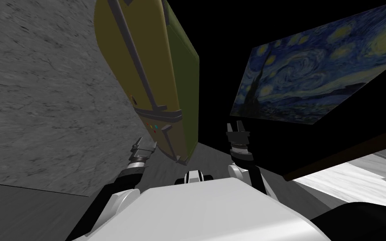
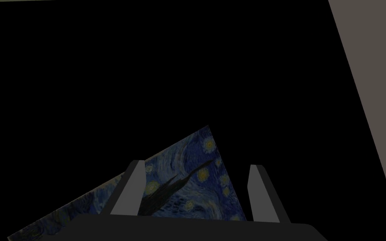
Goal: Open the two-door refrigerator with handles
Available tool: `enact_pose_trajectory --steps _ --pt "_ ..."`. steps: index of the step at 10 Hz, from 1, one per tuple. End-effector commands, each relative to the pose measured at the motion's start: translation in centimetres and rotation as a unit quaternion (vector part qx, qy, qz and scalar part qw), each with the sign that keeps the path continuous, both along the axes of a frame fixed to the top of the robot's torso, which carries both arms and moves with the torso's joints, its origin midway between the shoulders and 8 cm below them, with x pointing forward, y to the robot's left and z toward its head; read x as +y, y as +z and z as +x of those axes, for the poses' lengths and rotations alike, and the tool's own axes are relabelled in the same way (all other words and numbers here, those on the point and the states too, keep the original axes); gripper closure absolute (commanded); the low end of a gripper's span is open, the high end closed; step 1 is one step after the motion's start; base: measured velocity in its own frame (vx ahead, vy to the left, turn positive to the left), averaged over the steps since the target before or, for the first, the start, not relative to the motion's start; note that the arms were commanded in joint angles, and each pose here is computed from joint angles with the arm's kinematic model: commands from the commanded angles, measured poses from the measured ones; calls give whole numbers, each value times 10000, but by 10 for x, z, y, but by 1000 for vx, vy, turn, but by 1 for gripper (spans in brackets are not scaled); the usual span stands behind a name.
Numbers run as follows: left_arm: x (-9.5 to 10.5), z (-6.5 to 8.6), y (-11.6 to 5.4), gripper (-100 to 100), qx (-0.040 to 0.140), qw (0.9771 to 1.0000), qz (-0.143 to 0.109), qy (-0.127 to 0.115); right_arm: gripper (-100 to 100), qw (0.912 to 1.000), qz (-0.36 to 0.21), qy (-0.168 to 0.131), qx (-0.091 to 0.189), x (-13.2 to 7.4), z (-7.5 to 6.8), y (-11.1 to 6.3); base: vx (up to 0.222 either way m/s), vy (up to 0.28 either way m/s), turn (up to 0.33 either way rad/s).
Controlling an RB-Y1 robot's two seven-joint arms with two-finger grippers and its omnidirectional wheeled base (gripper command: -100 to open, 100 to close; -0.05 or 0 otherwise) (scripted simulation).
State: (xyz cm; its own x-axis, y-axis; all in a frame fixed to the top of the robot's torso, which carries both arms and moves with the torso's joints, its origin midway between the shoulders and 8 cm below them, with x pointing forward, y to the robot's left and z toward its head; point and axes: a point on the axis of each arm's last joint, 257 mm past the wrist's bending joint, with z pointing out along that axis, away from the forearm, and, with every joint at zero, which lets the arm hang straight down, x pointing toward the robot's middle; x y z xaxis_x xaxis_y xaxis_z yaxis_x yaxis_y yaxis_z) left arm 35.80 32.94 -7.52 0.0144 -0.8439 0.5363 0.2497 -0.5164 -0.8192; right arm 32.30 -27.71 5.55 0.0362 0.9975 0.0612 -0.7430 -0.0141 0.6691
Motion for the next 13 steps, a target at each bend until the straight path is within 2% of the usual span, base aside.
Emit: enact_pose_trajectory --steps 1,5,6,7,8,9,10,11,12,13 --pt "-2 -2 -11 -100 214 9992 -316 -105 0 10000 0 0 0 0 0 0 154 -64 56" --pt "-5 -5 -27 -100 498 9950 -841 -214 0 10000 0 0 0 0 0 0 154 -85 50" --pt "-6 -6 -31 -100 550 9935 -972 -225 0 10000 0 0 0 0 0 0 142 -59 39" --pt "-6 -7 -36 -100 621 9905 -1206 -224 0 10000 0 0 0 0 0 0 151 -86 54" --pt "-6 -6 -32 -100 567 9924 -1067 -216 0 10000 0 0 0 0 0 0 69 -47 18" --pt "-6 -10 -26 -100 586 9921 -1088 -229 0 10000 0 0 -1 0 0 0 122 5 11" --pt "-6 -8 -30 -100 580 9921 -1088 -223 0 10000 -1 0 0 0 0 0 77 5 5" --pt "-6 -8 -29 100 582 9921 -1089 -226 0 10000 -1 0 -1 0 0 0 9 -4 -2" --pt "-13 -7 -28 100 584 9916 -1105 -346 0 10000 0 1 -1 0 0 0 -94 150 -113" --pt "-13 -7 -28 100 584 9916 -1105 -346 0 10000 -2 1 -2 0 0 0 -138 195 -94"
